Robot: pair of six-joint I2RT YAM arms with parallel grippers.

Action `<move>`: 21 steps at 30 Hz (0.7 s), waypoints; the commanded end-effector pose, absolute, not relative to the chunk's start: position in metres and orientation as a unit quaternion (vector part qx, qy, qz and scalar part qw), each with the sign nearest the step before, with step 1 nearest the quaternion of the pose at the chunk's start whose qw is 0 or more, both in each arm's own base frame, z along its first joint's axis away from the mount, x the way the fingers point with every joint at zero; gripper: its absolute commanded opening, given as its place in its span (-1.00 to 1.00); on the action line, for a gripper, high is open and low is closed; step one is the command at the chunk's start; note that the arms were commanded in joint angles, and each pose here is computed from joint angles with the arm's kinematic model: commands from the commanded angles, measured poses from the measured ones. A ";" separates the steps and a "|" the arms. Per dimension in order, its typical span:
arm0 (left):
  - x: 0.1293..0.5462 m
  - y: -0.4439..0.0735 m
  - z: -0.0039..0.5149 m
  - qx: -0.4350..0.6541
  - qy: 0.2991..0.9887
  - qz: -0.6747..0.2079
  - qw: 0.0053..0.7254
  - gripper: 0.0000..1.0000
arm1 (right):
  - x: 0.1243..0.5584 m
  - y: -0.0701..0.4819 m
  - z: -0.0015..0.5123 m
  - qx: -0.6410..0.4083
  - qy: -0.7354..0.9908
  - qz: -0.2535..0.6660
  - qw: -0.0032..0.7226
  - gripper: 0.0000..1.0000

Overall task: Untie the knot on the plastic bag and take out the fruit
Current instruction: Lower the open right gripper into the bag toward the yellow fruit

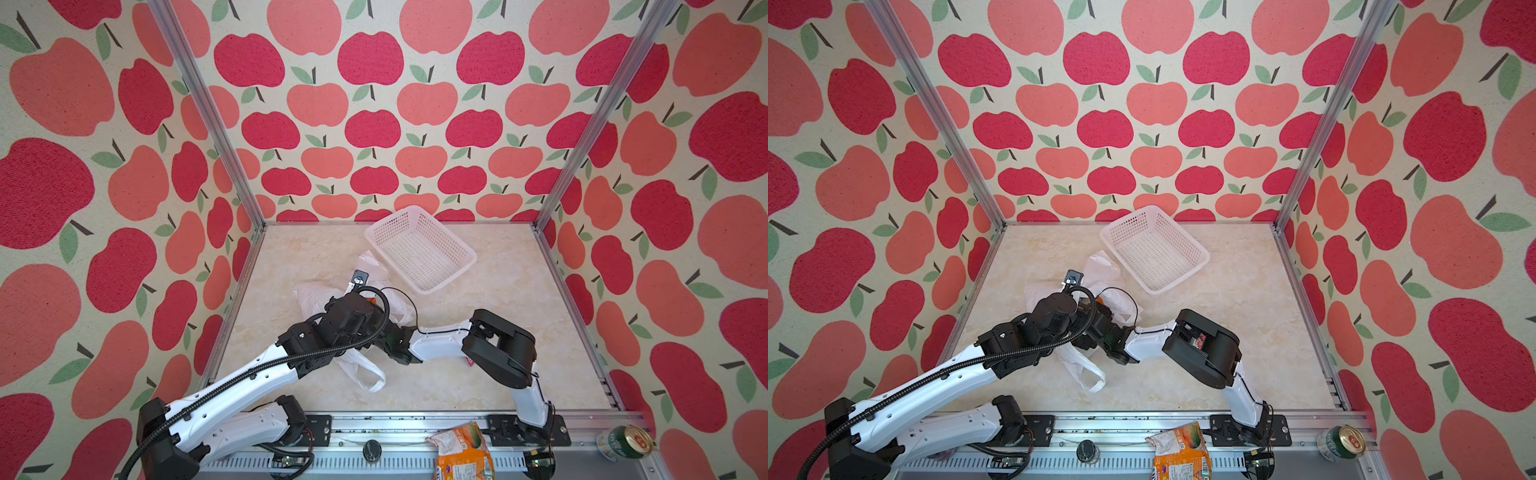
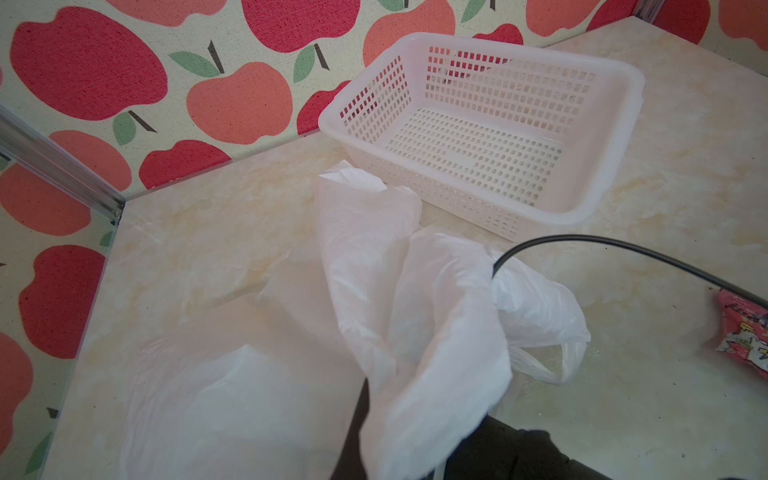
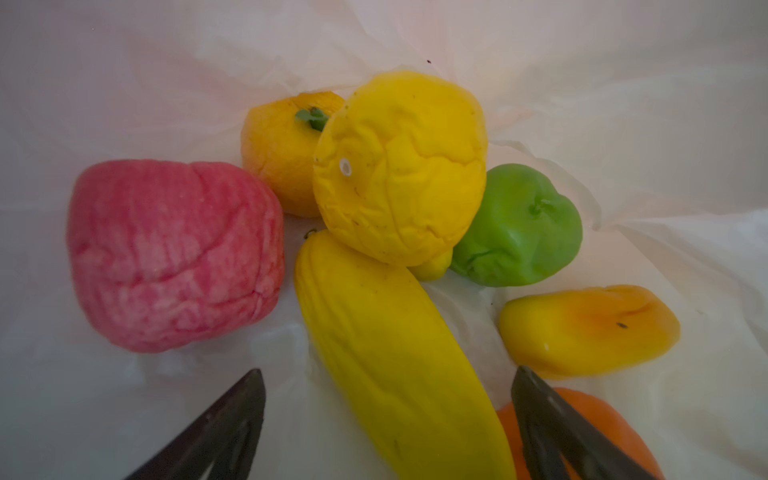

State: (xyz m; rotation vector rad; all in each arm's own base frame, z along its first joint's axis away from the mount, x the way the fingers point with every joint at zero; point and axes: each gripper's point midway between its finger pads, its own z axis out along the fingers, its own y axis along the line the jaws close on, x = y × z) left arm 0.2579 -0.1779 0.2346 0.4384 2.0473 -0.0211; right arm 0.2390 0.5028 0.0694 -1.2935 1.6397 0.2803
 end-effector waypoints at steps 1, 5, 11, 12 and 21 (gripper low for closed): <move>0.258 -0.173 0.235 0.184 0.845 0.002 0.502 -1.00 | 0.234 0.515 0.055 -0.578 0.663 0.105 0.464 0.87; 0.258 -0.174 0.239 0.186 0.842 -0.001 0.506 -1.00 | 0.238 0.519 0.043 -0.583 0.672 0.093 0.448 0.79; 0.259 -0.174 0.241 0.189 0.839 -0.001 0.510 -1.00 | 0.256 0.508 0.041 -0.565 0.690 0.081 0.444 0.43; 0.259 -0.174 0.241 0.188 0.839 -0.001 0.511 -0.99 | 0.257 0.507 0.044 -0.561 0.692 0.080 0.447 0.35; 0.265 -0.162 0.241 0.168 0.842 0.004 0.513 -0.99 | 0.252 0.487 0.081 -0.515 0.706 0.105 0.474 -0.06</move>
